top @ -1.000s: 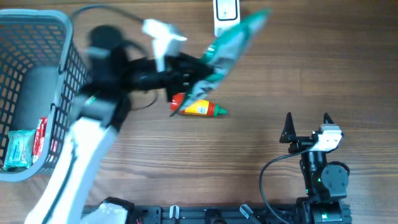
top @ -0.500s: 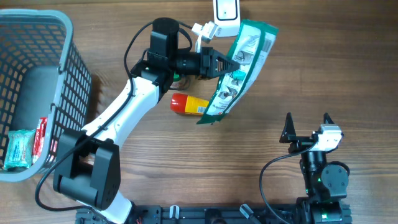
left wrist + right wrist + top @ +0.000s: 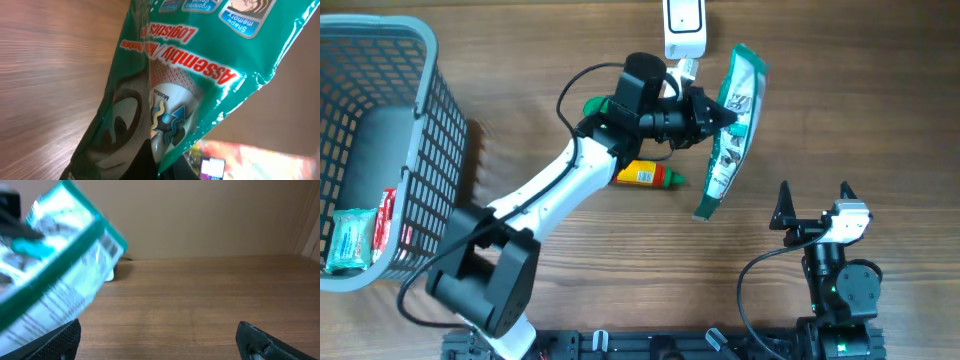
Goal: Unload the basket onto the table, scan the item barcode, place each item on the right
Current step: 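Lift the glove packet and present it to the white scanner, then lay the glove packet on the table and withdraw left gripper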
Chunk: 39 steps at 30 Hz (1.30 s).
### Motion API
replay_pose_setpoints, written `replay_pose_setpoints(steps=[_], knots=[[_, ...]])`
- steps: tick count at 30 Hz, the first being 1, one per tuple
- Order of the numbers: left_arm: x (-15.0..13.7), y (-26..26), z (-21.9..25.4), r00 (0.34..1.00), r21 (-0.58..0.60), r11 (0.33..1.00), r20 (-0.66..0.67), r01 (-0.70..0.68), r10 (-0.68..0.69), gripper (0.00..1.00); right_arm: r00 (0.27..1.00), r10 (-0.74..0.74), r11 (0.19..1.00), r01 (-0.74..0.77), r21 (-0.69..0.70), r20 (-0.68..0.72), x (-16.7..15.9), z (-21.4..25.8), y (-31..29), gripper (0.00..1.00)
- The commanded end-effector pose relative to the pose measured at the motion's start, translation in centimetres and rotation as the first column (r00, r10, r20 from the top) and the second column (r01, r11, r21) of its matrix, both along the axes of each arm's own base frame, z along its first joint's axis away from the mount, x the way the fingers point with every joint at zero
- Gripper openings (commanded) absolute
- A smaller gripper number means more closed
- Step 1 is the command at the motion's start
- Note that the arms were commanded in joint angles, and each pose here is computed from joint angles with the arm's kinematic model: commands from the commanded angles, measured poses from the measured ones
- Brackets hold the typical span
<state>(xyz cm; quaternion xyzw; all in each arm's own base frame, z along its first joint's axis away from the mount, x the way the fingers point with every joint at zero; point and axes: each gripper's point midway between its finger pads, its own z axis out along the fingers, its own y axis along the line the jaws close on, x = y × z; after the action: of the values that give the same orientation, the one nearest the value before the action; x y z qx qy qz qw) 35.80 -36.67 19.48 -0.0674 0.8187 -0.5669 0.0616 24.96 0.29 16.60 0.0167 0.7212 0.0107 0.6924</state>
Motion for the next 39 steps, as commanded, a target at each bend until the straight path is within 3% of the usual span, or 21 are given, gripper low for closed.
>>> replay_pose_setpoints(steps=[1, 9, 11, 14, 19, 22, 25, 28, 34, 39], knots=[[1.8, 0.5, -3.4, 0.993, 0.061, 0.994, -0.071, -0.086, 0.09, 0.04, 1.0, -0.012, 1.0, 0.012, 0.012, 0.007, 0.0, 0.1, -0.2, 1.0], [2.0, 1.3, -9.3, 0.973, 0.181, 0.977, -0.178, -0.113, 0.146, 0.04, 1.0, -0.012, 1.0, 0.012, 0.011, 0.007, 0.0, 0.1, -0.2, 1.0], [2.1, 1.5, -9.8, 0.972, 0.2, 0.972, -0.174, -0.122, 0.158, 0.14, 1.0, -0.012, 1.0, 0.011, 0.012, 0.007, 0.0, 0.1, -0.2, 1.0], [2.3, 2.3, -10.8, 0.963, 0.249, 0.956, -0.18, -0.154, 0.202, 0.16, 1.0, -0.012, 1.0, 0.012, 0.012, 0.007, 0.0, 0.1, -0.2, 1.0], [2.9, 3.6, -11.3, 0.952, 0.275, 0.944, -0.192, -0.18, 0.237, 0.41, 1.0, -0.012, 1.0, 0.012, 0.011, 0.007, 0.0, 0.1, -0.2, 1.0], [3.4, 4.6, -11.5, 0.944, 0.287, 0.938, -0.205, -0.196, 0.26, 0.48, 1.0, -0.012, 1.0, 0.012, 0.011, 0.007, 0.0, 0.1, -0.2, 1.0], [3.4, 5.4, -11.9, 0.934, 0.301, 0.932, -0.229, -0.199, 0.274, 0.64, 1.0, -0.012, 1.0, 0.012, 0.011, 0.007, 0.0, 0.1, -0.2, 1.0], [3.4, 5.8, -12.0, 0.944, 0.311, 0.933, -0.209, -0.184, 0.256, 0.99, 1.0, -0.012, 1.0, 0.011, 0.011, 0.007, 0.0, 0.1, -0.2, 1.0], [4.7, 8.5, -8.4, 0.956, 0.391, 0.878, 0.018, -0.276, 0.292, 1.0, 1.0, -0.012, 1.0, 0.012, 0.011, 0.007, 0.0, 0.1, -0.2, 1.0], [5.9, 11.5, -1.6, 0.898, 0.401, 0.812, 0.301, -0.425, 0.322, 1.0, 1.0, -0.012, 1.0, 0.012, 0.011, 0.007, 0.0, 0.1, -0.2, 1.0]])
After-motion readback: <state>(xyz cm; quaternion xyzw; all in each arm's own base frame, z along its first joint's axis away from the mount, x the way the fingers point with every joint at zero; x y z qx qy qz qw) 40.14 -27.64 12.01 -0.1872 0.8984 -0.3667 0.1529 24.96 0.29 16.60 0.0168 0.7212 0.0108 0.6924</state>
